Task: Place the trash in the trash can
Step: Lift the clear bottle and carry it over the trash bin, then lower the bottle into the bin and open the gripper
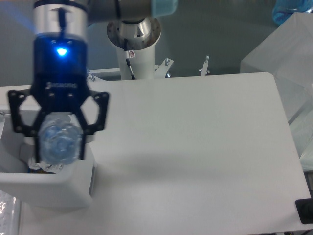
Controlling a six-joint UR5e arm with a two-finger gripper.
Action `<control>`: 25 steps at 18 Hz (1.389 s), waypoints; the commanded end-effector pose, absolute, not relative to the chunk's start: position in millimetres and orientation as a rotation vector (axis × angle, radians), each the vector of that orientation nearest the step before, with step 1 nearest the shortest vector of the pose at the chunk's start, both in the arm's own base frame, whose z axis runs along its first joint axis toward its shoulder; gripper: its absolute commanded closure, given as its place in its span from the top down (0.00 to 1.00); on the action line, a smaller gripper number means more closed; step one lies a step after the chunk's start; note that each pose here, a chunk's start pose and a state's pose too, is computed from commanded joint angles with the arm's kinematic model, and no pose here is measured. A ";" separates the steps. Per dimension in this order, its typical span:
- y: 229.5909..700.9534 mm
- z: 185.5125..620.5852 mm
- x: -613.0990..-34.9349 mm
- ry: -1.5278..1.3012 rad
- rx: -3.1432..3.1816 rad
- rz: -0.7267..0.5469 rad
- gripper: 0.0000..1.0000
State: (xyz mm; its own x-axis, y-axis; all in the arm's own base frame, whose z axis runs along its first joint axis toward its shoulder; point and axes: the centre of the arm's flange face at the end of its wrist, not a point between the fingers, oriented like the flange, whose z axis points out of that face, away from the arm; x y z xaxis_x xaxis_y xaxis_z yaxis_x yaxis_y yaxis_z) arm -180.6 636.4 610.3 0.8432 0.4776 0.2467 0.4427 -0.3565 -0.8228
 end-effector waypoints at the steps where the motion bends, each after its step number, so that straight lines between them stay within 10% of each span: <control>1: 638.5 607.5 -176.1 -0.672 -2.005 0.037 0.63; 25: 650.5 555.8 -147.7 -0.585 -2.132 0.036 0.74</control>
